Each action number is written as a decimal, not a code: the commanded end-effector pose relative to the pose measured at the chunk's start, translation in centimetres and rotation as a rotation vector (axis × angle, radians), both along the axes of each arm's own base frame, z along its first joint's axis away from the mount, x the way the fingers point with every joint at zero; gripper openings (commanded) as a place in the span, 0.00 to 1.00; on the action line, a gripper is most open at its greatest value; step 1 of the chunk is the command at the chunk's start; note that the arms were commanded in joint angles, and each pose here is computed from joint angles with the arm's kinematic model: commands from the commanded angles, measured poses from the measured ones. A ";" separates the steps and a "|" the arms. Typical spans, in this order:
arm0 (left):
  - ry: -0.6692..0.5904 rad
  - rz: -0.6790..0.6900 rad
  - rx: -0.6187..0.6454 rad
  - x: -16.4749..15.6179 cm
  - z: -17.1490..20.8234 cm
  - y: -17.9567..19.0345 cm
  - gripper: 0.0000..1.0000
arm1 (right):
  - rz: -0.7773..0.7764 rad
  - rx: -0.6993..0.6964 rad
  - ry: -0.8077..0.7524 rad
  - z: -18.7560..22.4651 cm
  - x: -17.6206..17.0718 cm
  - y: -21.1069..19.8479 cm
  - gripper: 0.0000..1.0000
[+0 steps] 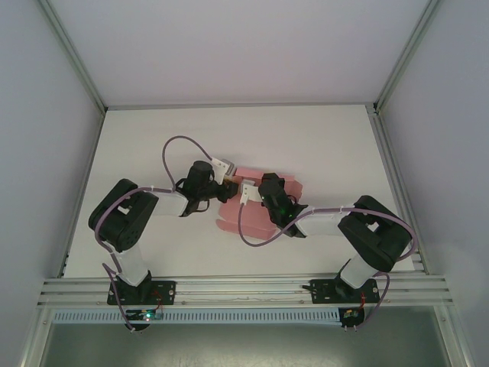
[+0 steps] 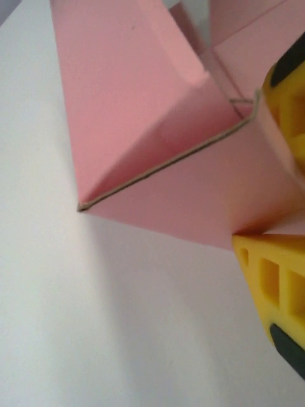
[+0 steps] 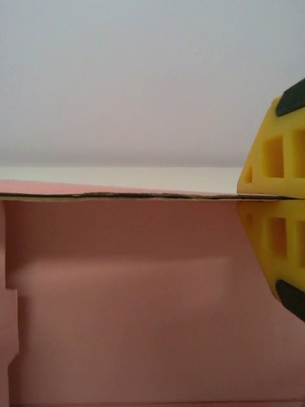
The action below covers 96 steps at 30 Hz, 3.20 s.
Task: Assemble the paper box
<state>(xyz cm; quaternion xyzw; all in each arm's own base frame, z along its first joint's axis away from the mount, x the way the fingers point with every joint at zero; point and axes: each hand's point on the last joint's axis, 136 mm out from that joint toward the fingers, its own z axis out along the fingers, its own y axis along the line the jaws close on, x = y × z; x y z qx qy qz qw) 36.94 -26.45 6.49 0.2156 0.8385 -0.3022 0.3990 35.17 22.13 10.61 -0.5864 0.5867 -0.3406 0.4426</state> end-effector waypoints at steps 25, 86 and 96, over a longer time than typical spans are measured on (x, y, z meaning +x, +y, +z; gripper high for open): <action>-0.042 0.708 0.591 3.2 -5.9 11.2 0.00 | -0.098 0.026 0.210 -3.1 -1.6 -2.3 0.00; -0.167 0.465 -0.038 0.4 10.7 4.8 0.00 | -0.468 1.038 0.503 8.8 -5.7 -8.1 0.98; -0.161 0.452 -0.076 0.0 12.3 5.1 0.00 | -0.636 1.000 0.457 5.8 -5.6 -11.7 0.98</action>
